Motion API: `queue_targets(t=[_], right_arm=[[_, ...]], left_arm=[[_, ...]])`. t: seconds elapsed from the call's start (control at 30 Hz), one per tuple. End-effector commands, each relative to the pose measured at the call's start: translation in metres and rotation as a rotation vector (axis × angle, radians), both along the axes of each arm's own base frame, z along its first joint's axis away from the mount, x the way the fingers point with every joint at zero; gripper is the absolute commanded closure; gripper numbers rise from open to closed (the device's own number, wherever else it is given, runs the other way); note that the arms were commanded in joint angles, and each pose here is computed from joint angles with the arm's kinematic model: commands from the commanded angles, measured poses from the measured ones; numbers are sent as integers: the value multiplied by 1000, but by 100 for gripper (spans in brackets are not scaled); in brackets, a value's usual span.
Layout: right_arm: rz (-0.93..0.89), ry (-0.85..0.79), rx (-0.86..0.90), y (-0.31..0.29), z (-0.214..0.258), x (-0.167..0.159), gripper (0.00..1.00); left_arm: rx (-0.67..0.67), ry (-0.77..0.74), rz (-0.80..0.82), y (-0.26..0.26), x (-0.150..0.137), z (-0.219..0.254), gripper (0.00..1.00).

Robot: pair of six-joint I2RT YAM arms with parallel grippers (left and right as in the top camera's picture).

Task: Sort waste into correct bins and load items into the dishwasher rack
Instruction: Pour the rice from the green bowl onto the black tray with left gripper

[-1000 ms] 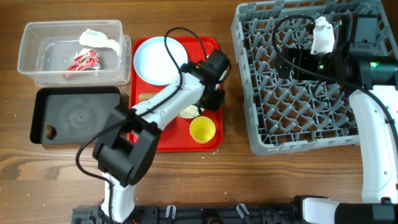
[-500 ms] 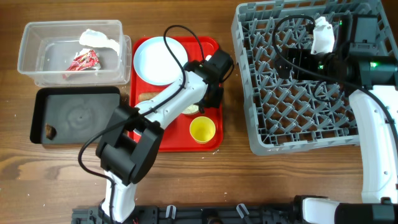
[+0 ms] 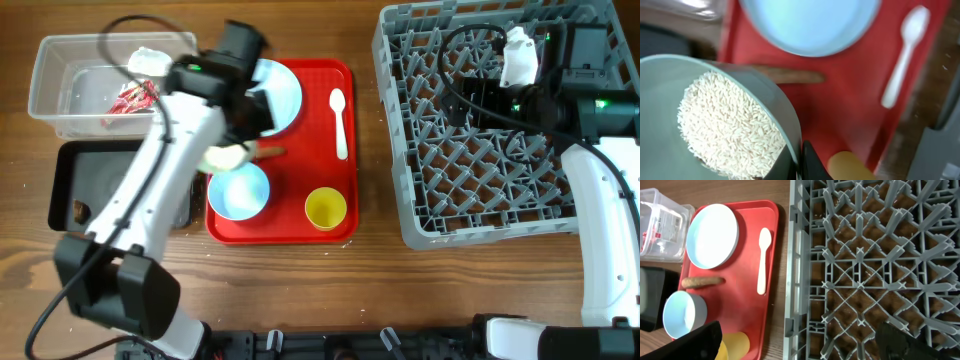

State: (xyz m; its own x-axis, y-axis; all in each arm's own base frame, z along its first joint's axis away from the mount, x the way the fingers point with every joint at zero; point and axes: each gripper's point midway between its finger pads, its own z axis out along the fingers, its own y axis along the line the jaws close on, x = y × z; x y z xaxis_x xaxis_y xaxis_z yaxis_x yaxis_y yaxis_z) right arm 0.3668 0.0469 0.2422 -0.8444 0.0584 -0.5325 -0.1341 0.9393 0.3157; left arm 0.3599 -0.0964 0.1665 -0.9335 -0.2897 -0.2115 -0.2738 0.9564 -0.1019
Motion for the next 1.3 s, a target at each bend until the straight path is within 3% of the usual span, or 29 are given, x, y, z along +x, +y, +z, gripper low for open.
queue_targets(t=[0.0,0.13,0.23,0.47,0.7,0.9,1.1,1.27], right_arm=[[6,15,21,4,-4,1,0],[10,12,18,4,-4,1,0],[10,12,18,4,-4,1,0],[10,10,19,4,-4,1,0],[9,10,19,4,-4,1,0],[9,10,19,4,-4,1,0],[9,10,19,4,-4,1,0],[4,12,23,4,-4,1,0]], left_arm=[[-43,49,170,56,-6,5,96],[-166,94,219,106,-14,-5,96],[-351,106,224,121,-23,-22,96],[-777,-57,202,135,-33,-31,96],[-1012,-220,308,164,-33,-26,96],[-1188,-402,405,202,-34,6,96],[-1312,-501,501,229,-41,28,96],[-1416,-595,484,236,-41,51,96]])
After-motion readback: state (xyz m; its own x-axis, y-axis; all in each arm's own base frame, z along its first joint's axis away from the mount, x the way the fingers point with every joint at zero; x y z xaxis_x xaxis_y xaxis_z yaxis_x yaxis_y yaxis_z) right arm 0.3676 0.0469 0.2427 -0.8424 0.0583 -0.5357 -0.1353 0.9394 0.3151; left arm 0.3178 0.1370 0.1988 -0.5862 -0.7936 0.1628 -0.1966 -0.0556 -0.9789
